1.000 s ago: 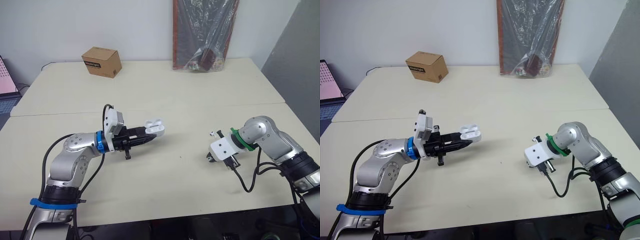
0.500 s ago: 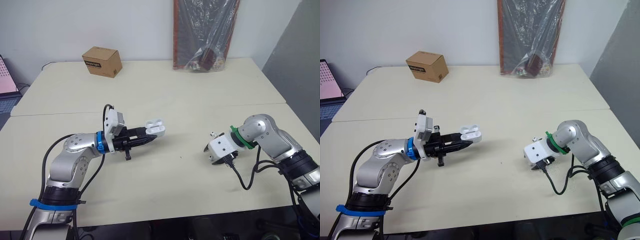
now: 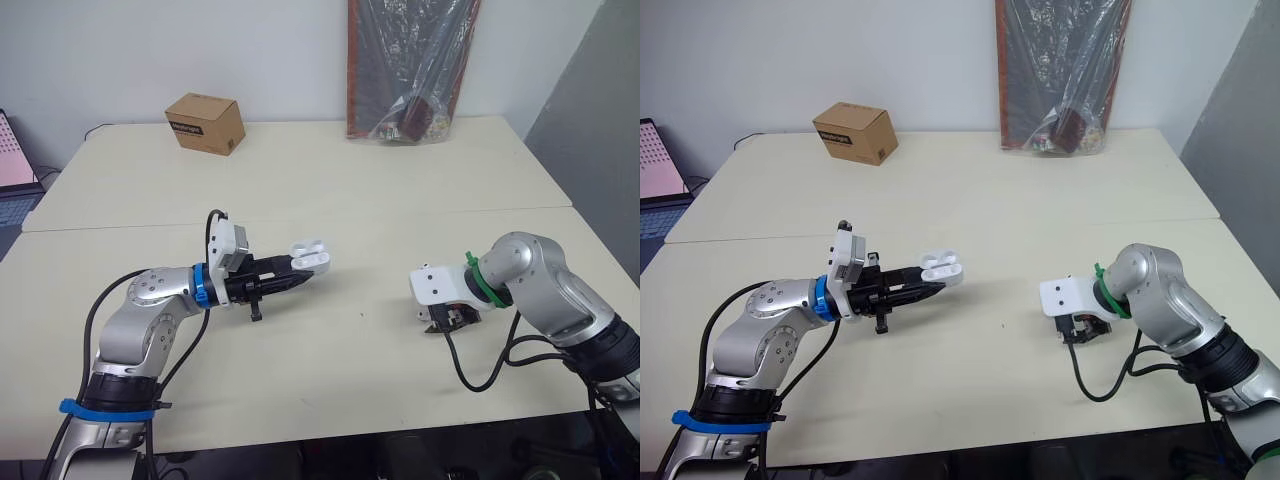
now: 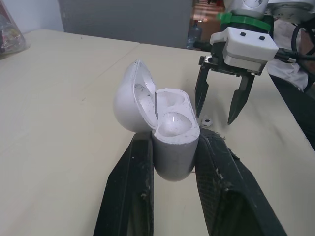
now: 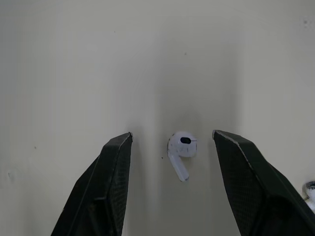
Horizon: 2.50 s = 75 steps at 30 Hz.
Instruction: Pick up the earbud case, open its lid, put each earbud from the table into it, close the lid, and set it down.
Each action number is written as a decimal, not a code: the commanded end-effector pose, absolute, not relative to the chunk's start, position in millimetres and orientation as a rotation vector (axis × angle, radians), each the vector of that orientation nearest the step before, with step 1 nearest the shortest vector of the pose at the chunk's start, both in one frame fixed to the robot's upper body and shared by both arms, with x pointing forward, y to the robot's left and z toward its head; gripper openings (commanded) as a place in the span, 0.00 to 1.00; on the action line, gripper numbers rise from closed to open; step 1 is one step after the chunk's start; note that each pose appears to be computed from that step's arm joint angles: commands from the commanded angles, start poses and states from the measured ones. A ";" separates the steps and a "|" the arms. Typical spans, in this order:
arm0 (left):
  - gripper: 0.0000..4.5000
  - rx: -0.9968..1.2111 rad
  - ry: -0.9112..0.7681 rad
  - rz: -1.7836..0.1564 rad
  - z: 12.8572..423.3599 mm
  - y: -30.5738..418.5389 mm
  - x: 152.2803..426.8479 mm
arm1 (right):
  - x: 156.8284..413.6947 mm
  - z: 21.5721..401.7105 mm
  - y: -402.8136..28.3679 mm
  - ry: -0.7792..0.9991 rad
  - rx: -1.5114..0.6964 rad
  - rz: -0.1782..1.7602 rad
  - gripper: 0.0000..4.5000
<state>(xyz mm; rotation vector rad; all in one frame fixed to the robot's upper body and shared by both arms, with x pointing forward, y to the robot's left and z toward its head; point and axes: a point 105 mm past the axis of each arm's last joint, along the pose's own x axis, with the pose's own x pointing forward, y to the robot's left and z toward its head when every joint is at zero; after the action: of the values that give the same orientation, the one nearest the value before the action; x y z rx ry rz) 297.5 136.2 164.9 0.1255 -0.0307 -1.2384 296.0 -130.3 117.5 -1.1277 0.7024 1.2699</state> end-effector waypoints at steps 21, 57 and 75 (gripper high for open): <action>0.18 0.137 -0.087 -1.235 174.6 130.1 293.8 | 309.9 124.6 -122.4 0.905 -1.164 1.121 0.60; 0.18 0.141 -0.094 -1.234 175.7 128.0 295.3 | 306.1 118.0 -115.1 0.944 -1.172 1.088 0.09; 0.18 0.145 -0.095 -1.231 175.2 128.7 296.3 | 300.7 115.0 -106.0 0.932 -1.222 1.116 0.09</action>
<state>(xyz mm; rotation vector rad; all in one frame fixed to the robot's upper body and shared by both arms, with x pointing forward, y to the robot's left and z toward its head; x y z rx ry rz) 298.9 133.3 165.4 0.1199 -0.0458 -1.2097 303.9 -113.3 113.9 -1.1948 0.9600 1.0915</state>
